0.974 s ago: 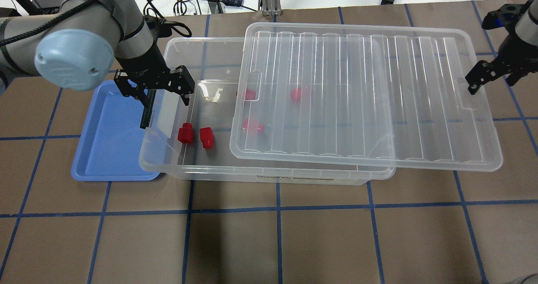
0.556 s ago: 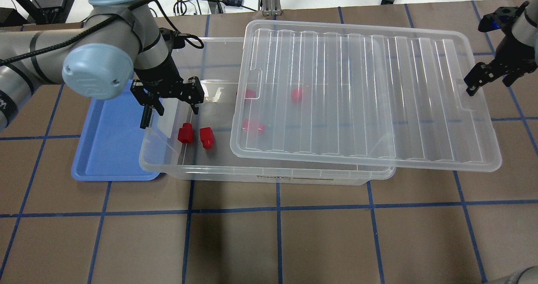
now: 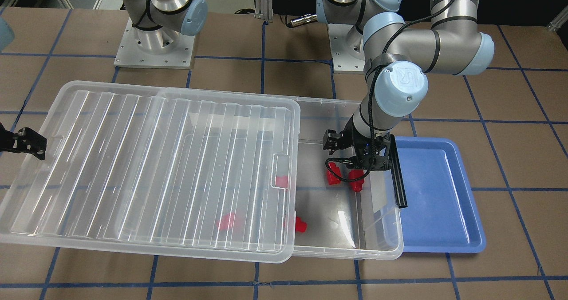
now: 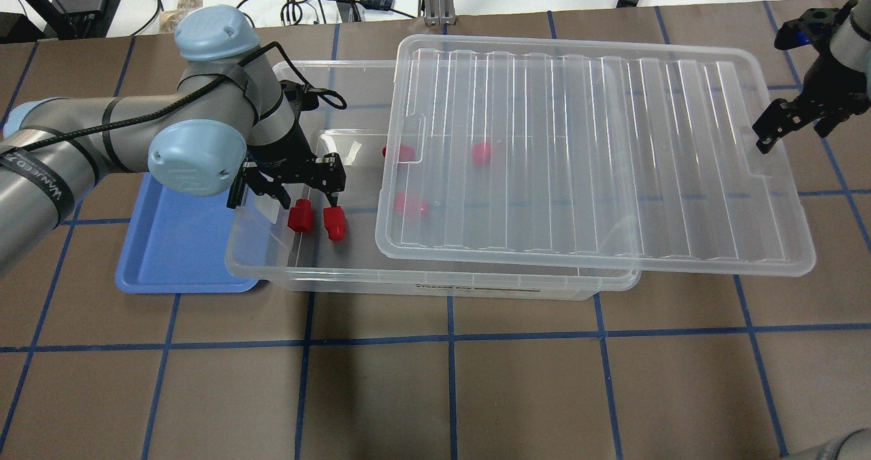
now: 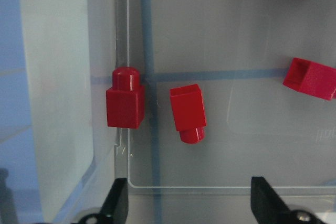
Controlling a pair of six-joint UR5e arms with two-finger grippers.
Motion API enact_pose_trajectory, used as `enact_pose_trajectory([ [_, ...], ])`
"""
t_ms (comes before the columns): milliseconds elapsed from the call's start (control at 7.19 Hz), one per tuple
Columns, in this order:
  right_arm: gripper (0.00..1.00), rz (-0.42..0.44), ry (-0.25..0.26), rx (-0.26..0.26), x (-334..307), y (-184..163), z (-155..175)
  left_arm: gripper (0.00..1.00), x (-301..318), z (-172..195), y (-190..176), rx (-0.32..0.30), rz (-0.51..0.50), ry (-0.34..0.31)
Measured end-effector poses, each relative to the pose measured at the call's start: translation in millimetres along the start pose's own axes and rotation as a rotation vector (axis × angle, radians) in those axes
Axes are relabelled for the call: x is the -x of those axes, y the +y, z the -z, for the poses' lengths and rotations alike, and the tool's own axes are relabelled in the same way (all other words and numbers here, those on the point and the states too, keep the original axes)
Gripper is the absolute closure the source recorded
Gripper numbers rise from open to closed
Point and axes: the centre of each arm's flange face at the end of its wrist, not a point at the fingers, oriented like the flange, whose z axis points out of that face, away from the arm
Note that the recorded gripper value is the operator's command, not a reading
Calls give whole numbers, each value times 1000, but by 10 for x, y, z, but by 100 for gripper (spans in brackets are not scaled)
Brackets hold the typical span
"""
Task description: Place red block in blue tray from box
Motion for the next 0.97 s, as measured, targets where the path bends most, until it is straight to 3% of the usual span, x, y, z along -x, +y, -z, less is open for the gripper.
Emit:
enact_pose_trajectory([
  [974, 0, 29, -4, 3, -35, -67, -26, 24, 28, -647, -224, 24, 2, 1],
])
